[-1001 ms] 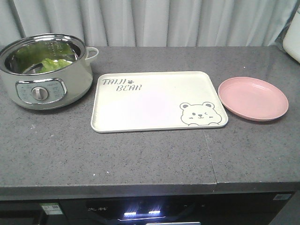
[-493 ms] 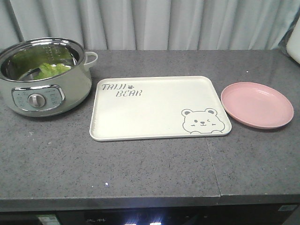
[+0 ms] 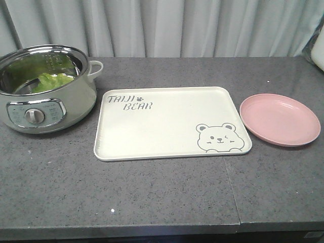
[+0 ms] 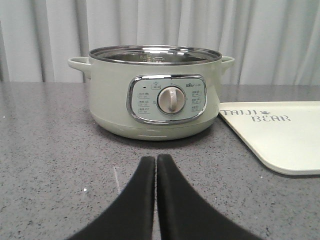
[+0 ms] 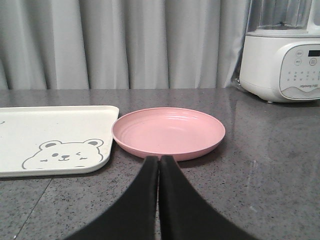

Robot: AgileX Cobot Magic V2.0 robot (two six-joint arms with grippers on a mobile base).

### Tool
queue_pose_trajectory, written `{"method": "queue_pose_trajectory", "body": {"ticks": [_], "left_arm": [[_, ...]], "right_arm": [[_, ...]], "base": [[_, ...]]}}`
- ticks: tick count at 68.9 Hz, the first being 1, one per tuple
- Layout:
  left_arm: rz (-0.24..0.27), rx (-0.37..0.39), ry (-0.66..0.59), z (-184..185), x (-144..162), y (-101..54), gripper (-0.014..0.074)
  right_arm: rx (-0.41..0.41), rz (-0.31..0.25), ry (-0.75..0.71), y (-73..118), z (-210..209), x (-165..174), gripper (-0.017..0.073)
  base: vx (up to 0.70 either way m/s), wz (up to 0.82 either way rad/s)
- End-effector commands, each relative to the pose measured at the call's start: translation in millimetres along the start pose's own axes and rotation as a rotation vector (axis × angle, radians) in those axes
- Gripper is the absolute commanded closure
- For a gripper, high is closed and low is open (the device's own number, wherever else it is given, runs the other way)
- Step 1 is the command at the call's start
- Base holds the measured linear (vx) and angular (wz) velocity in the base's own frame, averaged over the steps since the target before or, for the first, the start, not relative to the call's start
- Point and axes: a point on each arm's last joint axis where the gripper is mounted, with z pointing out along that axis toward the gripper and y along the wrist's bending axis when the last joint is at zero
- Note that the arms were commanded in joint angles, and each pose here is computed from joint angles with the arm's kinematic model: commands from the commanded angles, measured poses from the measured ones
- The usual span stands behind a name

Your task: Transfer vegetables to tray and serve

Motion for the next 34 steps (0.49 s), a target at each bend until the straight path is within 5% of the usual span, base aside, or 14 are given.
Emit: {"method": "queue_pose_trajectory", "body": {"ticks": [1,34], "left_arm": [[-0.008,0.004,-0.061,0.1,1.8,0.4,0.0599],[-0.008,0.004,-0.061,0.1,1.8,0.4,0.0599]], "right_arm": [[0.007,0.0,-0.065,-0.4,-0.1,-1.9,0.0561],[0.007,0.0,-0.065,-0.4,-0.1,-1.9,0.0561]], "base": [[0.03,0.0],[0.02,0.0]]}}
